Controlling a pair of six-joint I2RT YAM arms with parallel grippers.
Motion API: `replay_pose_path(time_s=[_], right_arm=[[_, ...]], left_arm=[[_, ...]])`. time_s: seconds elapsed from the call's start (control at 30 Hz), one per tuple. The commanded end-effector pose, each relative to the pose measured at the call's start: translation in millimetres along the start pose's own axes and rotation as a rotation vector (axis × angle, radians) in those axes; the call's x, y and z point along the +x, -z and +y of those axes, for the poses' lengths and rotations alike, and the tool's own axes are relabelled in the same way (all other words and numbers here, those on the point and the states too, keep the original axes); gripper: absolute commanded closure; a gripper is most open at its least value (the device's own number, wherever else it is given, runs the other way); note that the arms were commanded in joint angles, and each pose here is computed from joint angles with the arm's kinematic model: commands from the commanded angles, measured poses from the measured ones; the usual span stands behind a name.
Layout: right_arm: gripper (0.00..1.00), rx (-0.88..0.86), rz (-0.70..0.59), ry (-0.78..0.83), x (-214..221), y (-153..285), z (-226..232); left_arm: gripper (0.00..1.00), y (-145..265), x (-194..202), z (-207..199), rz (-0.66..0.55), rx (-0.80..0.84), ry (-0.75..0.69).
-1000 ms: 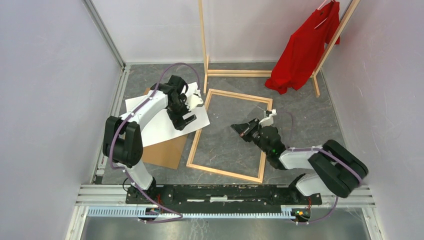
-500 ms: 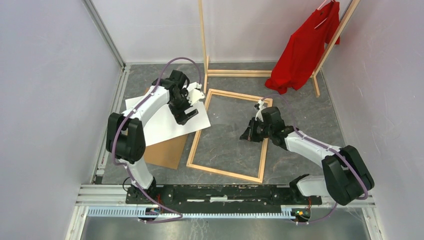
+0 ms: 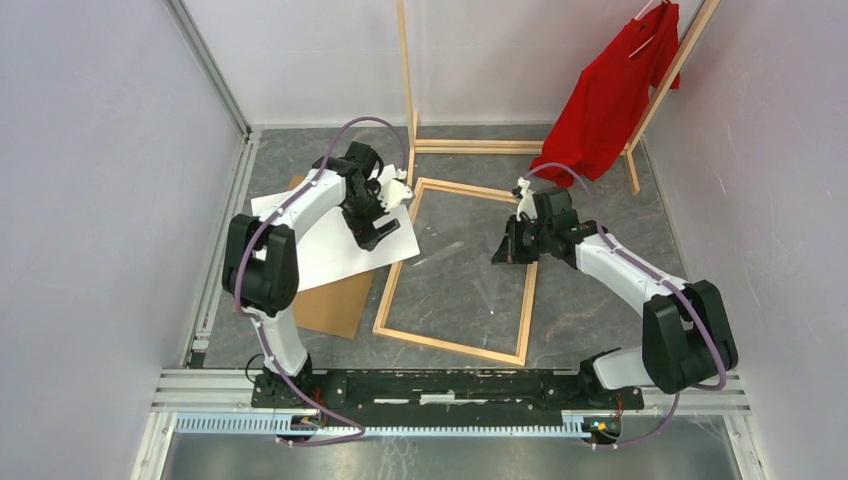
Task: Put the photo into the frame
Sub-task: Adjust the photo frame item on the photo frame.
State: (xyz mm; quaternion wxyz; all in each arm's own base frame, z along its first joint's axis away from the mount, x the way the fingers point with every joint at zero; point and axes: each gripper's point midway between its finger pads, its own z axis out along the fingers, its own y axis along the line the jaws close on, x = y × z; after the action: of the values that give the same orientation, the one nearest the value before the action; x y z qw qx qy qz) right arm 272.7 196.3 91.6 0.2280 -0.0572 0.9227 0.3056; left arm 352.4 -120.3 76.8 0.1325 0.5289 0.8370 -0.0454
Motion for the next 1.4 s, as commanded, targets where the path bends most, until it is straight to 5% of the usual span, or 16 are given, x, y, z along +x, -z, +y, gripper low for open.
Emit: replay_pose_path(time_s=[0.0,1.37], right_arm=[[1.00,0.041,-0.016,0.015,-13,10,-16],[1.00,0.236,0.058,0.054,-41,21,-66]], left_arm=[[0.00,-8,-14,4,-0.037,0.003,-0.007],[0.00,-13,-26,15,-0.065,-0.046,-0.007]])
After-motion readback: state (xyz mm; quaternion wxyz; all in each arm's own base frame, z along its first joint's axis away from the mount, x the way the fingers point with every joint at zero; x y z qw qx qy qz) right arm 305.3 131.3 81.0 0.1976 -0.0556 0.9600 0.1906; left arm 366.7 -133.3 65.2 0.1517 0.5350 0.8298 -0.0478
